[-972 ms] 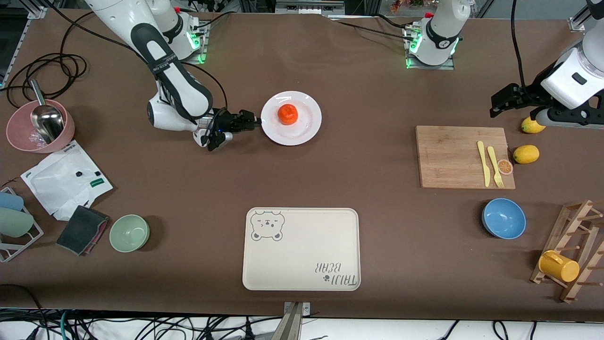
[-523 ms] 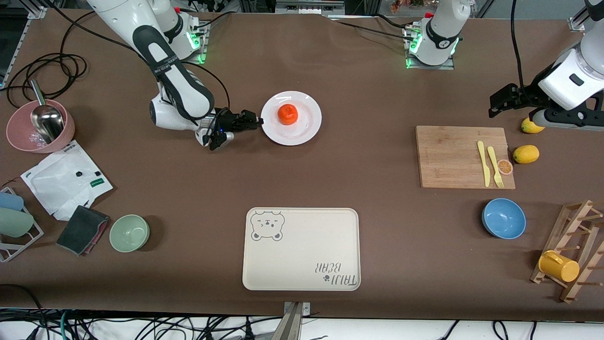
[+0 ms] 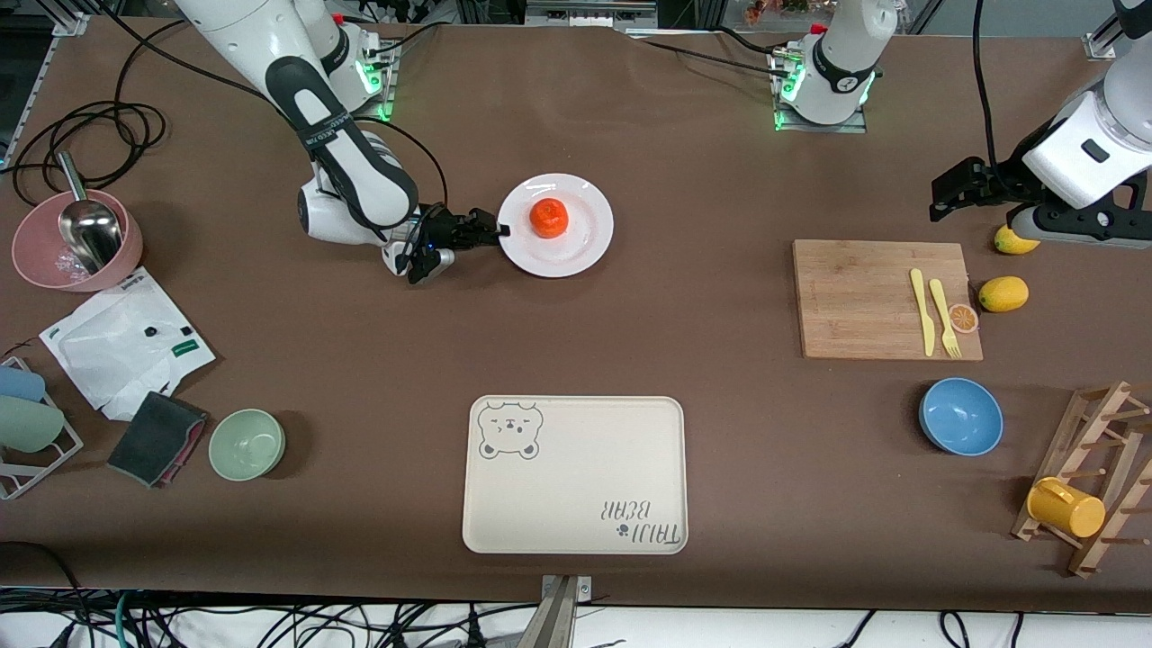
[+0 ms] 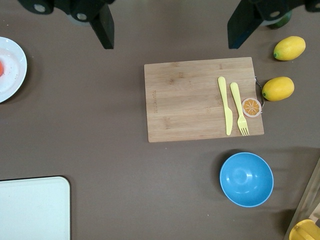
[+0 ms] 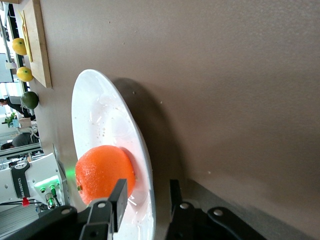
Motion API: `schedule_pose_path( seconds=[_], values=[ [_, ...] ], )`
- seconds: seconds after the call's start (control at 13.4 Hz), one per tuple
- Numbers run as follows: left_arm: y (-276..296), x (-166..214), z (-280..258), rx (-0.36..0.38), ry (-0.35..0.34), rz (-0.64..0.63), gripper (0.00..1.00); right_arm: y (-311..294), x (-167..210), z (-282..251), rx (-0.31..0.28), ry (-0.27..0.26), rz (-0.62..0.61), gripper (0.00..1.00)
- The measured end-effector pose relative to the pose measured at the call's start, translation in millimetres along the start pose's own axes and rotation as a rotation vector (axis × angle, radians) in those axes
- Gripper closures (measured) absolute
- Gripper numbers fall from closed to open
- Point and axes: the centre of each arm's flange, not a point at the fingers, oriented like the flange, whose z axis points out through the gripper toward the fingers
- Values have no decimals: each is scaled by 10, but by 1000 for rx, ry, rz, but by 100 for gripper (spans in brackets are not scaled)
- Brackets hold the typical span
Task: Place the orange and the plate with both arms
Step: 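Grip the rim of the white plate with the right gripper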
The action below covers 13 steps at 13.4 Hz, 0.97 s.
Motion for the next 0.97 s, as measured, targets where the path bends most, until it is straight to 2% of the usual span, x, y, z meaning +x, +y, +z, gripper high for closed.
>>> schedule_pose_path(
  seconds=[0.07, 0.9, 0.97],
  values=[
    [0, -2, 2, 0, -2, 0, 0, 4, -1, 3, 0, 0, 1, 62],
    [-2, -10, -3, 0, -8, 0, 0, -43, -67, 154, -9, 6, 16, 69],
    [-2, -12, -3, 0, -9, 0, 0, -43, -66, 154, -9, 6, 16, 74]
  ],
)
